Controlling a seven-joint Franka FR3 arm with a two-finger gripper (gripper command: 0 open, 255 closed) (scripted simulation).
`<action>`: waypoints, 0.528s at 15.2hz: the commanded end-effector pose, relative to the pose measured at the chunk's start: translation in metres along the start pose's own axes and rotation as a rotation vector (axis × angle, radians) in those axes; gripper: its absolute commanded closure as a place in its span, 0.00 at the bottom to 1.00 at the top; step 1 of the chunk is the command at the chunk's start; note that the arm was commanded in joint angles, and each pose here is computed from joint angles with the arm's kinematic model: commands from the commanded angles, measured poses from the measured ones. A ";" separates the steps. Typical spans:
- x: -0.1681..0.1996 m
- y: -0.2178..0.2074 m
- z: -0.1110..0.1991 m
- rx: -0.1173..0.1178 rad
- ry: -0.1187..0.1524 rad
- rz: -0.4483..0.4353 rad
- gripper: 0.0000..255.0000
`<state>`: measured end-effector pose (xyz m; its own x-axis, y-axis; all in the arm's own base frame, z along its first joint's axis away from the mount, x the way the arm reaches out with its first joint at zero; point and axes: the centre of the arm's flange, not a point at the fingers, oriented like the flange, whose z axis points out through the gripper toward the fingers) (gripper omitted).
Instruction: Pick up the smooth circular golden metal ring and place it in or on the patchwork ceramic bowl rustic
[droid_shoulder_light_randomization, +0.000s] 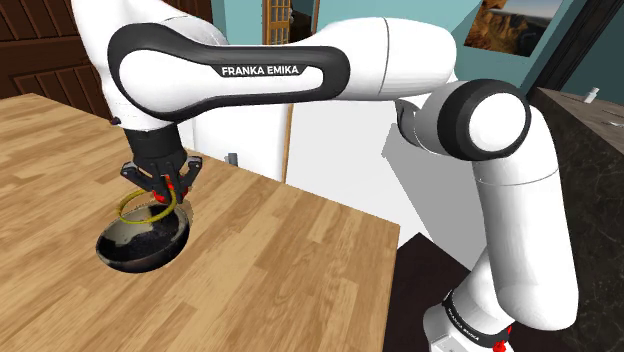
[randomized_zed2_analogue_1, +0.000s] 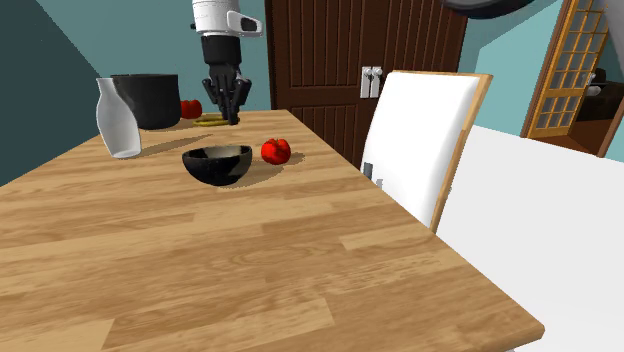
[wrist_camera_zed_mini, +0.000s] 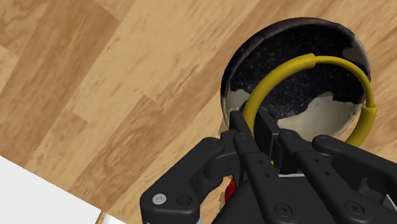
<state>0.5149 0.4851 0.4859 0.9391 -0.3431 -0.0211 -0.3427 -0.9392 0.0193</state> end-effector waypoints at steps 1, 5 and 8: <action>0.009 -0.029 0.000 -0.002 0.001 0.003 1.00; 0.010 -0.030 0.021 -0.002 0.001 0.003 1.00; 0.010 -0.030 0.037 -0.002 0.001 0.003 1.00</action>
<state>0.5337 0.5097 0.4533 0.9381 -0.3457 -0.0202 -0.3453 -0.9382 0.0223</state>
